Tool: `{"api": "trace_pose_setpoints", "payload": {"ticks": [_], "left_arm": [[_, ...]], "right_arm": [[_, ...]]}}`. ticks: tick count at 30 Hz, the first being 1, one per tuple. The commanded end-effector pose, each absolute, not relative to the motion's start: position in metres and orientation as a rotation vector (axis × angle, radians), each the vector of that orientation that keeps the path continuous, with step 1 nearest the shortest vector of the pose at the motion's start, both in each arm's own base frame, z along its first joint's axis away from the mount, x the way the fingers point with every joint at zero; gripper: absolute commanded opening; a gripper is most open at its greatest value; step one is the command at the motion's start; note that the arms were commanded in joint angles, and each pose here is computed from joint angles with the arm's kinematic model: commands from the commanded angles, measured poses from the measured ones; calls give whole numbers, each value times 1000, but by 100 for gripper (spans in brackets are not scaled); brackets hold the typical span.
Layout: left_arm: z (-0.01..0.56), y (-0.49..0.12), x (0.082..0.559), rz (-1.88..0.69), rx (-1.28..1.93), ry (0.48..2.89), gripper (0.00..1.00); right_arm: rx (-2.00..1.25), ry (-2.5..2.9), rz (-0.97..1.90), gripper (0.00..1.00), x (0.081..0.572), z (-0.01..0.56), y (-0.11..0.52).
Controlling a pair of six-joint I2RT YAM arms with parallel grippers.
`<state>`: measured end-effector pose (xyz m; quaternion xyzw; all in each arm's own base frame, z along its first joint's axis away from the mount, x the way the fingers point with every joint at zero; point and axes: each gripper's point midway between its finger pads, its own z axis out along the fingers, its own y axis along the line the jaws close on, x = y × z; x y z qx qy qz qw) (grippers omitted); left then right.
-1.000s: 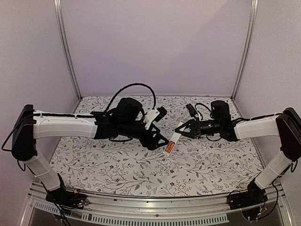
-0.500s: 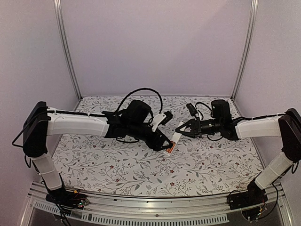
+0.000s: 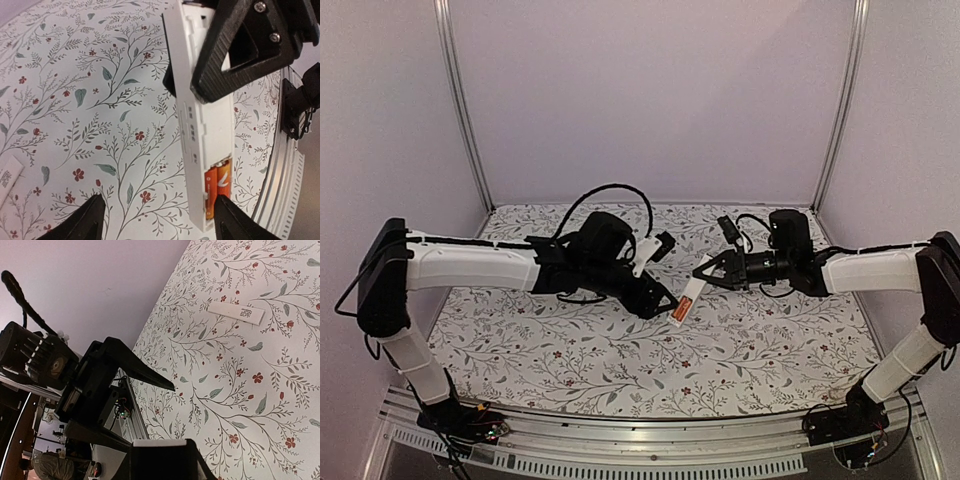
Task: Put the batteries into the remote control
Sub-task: Press the battery in the battery compartment, then pass from the right arm to the left
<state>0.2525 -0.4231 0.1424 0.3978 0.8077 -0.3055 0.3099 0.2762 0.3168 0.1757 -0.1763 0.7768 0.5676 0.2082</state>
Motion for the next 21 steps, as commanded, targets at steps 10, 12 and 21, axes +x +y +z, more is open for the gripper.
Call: {"api": "trace_pose_setpoints", "payload": {"ticks": [10, 12, 21], "left_arm": [[147, -452, 250, -581, 1049, 2076, 84], [145, -458, 253, -525, 1039, 2075, 82], [132, -468, 267, -416, 1030, 2121, 70]], "right_arm": [[-341, 2206, 1465, 0, 295, 169, 312], [-331, 2205, 1460, 0, 295, 169, 310], [-334, 2188, 1477, 0, 290, 173, 309]]}}
